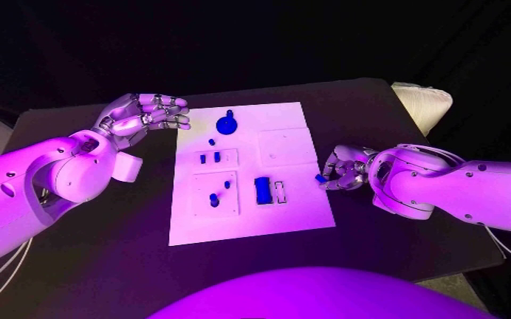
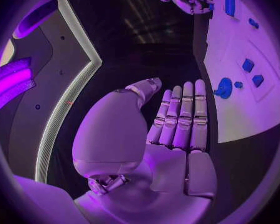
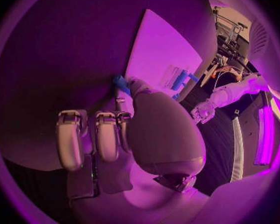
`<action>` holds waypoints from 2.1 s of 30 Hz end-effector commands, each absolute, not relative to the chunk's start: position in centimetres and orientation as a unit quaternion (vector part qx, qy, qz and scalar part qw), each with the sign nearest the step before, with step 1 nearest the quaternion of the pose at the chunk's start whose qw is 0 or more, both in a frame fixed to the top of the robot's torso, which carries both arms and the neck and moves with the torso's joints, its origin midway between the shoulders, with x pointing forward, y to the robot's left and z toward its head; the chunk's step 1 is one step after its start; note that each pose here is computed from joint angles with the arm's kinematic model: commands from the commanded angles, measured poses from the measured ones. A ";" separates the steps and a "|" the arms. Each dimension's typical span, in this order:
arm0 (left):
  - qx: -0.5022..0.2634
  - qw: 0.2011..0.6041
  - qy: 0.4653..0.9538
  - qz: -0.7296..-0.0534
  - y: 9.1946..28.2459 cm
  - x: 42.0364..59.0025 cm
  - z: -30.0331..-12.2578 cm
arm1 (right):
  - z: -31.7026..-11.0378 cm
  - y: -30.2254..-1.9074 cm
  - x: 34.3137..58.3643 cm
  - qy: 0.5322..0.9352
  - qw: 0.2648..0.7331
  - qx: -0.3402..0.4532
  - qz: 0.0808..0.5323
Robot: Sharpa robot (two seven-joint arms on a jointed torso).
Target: Assemble the parts on the task board
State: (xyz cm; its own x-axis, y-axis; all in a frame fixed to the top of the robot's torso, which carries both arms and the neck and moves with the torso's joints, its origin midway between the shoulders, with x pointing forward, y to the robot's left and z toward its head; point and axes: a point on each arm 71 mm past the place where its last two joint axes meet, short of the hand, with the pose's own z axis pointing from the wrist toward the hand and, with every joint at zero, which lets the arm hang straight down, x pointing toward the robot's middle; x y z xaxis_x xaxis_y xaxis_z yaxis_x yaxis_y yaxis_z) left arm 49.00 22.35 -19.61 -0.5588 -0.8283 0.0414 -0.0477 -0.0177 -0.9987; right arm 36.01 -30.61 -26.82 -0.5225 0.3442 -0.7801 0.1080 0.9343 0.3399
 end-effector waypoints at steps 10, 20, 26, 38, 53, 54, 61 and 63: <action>-0.347 0.306 0.627 -0.627 22.1 49.0 -19.6 | -24.6 -32.3 36.1 0.842 0.475 0.216 0.133; -0.345 0.302 0.628 -0.629 21.7 48.9 -19.6 | -23.3 -29.3 36.5 0.846 0.463 0.200 0.173; -0.345 0.302 0.628 -0.629 21.8 48.9 -19.6 | -25.3 -26.8 36.1 0.859 0.431 0.196 0.192; -0.344 0.300 0.628 -0.630 21.7 48.8 -19.6 | -26.9 -23.6 36.0 0.869 0.408 0.186 0.210; -0.344 0.299 0.628 -0.631 21.7 48.8 -19.6 | -27.1 -22.2 36.2 0.870 0.407 0.176 0.216; -0.344 0.299 0.628 -0.631 21.7 48.8 -19.6 | -27.2 -22.2 36.2 0.871 0.406 0.175 0.215; -0.344 0.299 0.629 -0.630 21.8 48.8 -19.6 | -27.3 -22.2 36.3 0.873 0.406 0.168 0.212; -0.344 0.299 0.629 -0.630 21.8 48.8 -19.6 | -27.3 -22.2 36.4 0.873 0.407 0.166 0.211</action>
